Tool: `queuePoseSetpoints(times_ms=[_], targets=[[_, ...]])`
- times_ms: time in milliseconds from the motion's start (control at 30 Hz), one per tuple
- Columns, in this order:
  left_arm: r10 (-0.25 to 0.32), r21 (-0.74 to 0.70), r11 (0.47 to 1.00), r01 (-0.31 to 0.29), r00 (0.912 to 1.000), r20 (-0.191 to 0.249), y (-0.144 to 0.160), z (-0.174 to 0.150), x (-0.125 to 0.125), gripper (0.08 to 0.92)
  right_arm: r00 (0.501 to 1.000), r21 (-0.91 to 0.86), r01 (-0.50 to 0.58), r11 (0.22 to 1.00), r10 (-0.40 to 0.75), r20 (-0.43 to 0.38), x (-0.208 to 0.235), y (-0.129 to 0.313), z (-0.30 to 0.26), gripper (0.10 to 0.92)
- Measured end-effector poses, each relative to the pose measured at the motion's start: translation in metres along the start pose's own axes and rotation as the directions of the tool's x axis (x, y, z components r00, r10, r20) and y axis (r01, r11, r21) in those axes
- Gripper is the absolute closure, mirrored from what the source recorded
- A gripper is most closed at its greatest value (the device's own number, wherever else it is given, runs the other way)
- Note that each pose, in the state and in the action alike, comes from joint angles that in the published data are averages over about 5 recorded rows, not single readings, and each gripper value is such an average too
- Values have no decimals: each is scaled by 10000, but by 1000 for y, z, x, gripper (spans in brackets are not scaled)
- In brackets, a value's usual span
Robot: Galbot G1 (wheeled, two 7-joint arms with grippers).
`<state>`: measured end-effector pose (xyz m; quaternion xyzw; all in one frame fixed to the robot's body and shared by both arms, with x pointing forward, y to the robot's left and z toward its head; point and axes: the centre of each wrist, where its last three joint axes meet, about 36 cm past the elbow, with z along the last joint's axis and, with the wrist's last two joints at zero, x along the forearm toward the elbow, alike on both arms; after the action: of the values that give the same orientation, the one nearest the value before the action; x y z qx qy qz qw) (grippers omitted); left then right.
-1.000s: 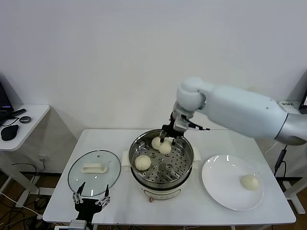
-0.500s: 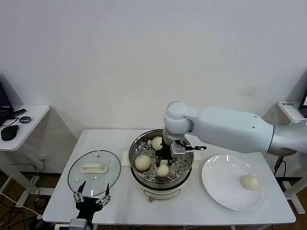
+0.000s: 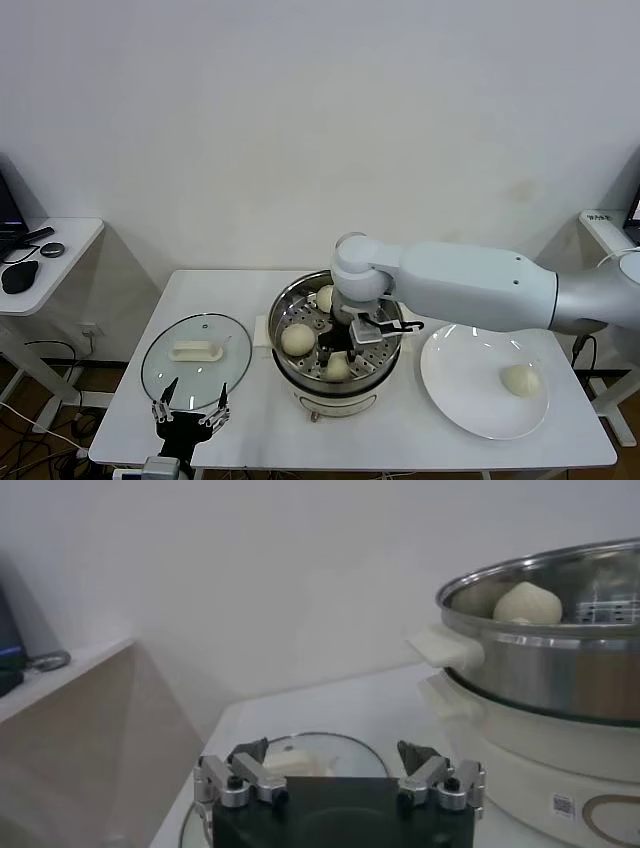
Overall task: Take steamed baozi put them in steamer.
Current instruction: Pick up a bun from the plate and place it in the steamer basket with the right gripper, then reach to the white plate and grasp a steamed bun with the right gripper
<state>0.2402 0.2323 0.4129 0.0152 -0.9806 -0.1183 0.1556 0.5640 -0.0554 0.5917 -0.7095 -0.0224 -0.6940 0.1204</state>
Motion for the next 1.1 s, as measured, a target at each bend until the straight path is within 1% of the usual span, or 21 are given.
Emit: queuePoseSetpoints(times_ms=[167, 300, 367, 500, 633, 733, 800, 967, 1100], targets=[[-5, -7, 10000, 5, 10000, 57, 0, -2, 0, 177, 9996, -216, -90, 9997, 85, -253, 13, 0, 2, 327], [9, 17, 10000, -9, 9999, 133, -1, -5, 1, 177, 9982, -474, -177, 9987, 149, -585, 34, 0, 4, 230], [16, 33, 10000, -17, 9999, 154, -1, -6, 2, 177, 9967, -760, -261, 9968, 201, -783, 48, 4, 6, 208], [72, 36, 10000, -73, 9998, 180, 0, -8, 3, 177, 9928, -1800, -655, 9815, 458, -1111, 82, 22, 12, 200], [165, 94, 9998, -166, 9997, 184, 1, -9, 2, 177, 9876, -3492, -1267, 9284, 853, -1315, 112, 55, 17, 200], [273, 251, 9993, -278, 9994, 195, 0, -9, 1, 177, 9825, -5127, -1750, 8406, 1151, -1466, 130, 92, 20, 200], [366, 401, 9985, -374, 9992, 186, -1, -8, 0, 177, 9777, -6270, -2065, 7512, 1339, -1616, 139, 122, 21, 200], [564, 678, 9961, -570, 9983, 113, 0, -5, -1, 177, 9697, -8547, -2404, 4602, 1524, -1907, 143, 204, 12, 200], [650, 857, 9942, -653, 9979, 59, 3, -2, -3, 177, 9696, -9464, -2275, 2293, 1434, -1983, 132, 262, -5, 200]])
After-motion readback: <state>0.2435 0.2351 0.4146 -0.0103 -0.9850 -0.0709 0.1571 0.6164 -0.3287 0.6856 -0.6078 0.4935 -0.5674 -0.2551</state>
